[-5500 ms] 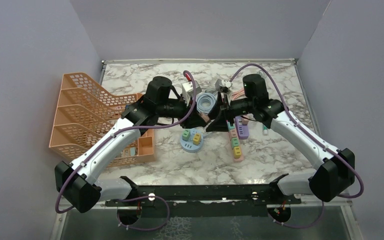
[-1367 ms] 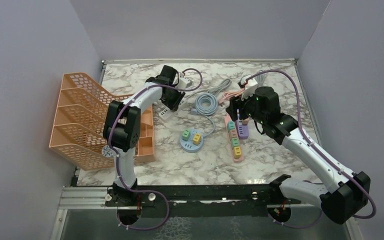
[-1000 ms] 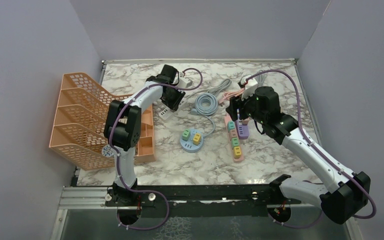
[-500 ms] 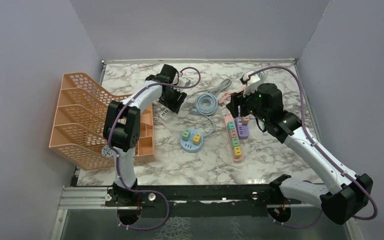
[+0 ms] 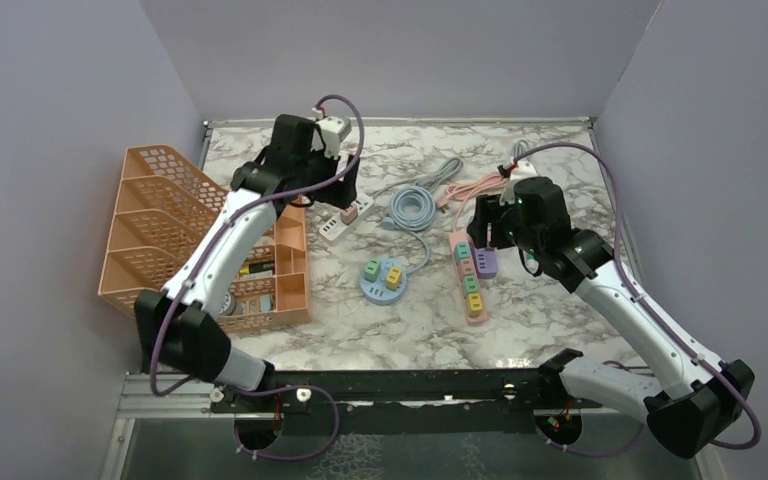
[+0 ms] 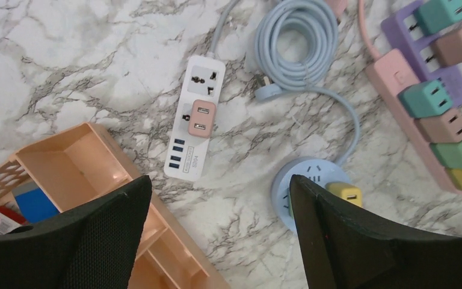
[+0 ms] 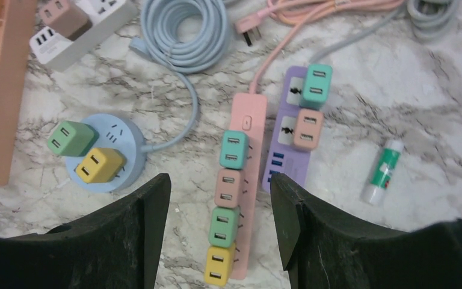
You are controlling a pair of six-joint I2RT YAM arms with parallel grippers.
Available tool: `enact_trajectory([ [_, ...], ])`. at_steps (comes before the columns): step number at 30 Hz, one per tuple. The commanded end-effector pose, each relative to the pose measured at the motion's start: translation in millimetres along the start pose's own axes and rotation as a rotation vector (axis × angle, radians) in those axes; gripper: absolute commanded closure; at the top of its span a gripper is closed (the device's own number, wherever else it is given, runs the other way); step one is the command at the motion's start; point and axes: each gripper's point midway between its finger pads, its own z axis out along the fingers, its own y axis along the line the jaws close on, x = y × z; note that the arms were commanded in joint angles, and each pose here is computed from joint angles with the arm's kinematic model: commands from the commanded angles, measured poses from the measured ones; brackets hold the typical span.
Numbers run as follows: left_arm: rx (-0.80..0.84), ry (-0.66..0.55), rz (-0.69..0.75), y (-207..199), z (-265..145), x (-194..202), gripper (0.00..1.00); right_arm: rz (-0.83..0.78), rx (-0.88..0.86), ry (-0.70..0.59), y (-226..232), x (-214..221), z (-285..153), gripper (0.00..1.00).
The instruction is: Insert the plug
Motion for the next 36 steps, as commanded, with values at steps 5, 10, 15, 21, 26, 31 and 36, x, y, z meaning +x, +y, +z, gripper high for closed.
enact_trajectory([
  [5, 0.006, -0.255, -0.185, -21.5, -72.9, 3.5, 0.08, 0.159, 0.171, -0.073, -30.9, -13.1, -69.9, 0.28],
  [10, -0.026, -0.335, -0.246, -23.0, -108.5, 24.6, 0.02, 0.183, 0.236, -0.107, -47.7, -11.3, -108.3, 0.14],
  [15, -0.128, -0.315, -0.245, -10.1, -128.7, 64.5, 0.01, 0.239, 0.280, -0.084, -58.5, 3.8, -141.5, 0.09],
  [21, -0.164, -0.412, -0.261, -8.8, -163.0, 83.2, 0.01, 0.271, 0.262, -0.146, -63.4, 5.7, -178.1, 0.04],
  [26, -0.161, -0.528, -0.269, -12.9, -196.5, 79.4, 0.01, 0.294, 0.268, -0.168, -67.9, 9.7, -193.6, 0.03],
  [31, -0.183, -0.618, -0.264, -11.6, -223.7, 77.0, 0.01, 0.311, 0.252, -0.265, -71.0, -3.3, -214.9, 0.02],
  [36, -0.209, -0.644, -0.280, -7.9, -232.9, 77.7, 0.01, 0.322, 0.252, -0.300, -73.9, -5.8, -225.7, 0.02],
])
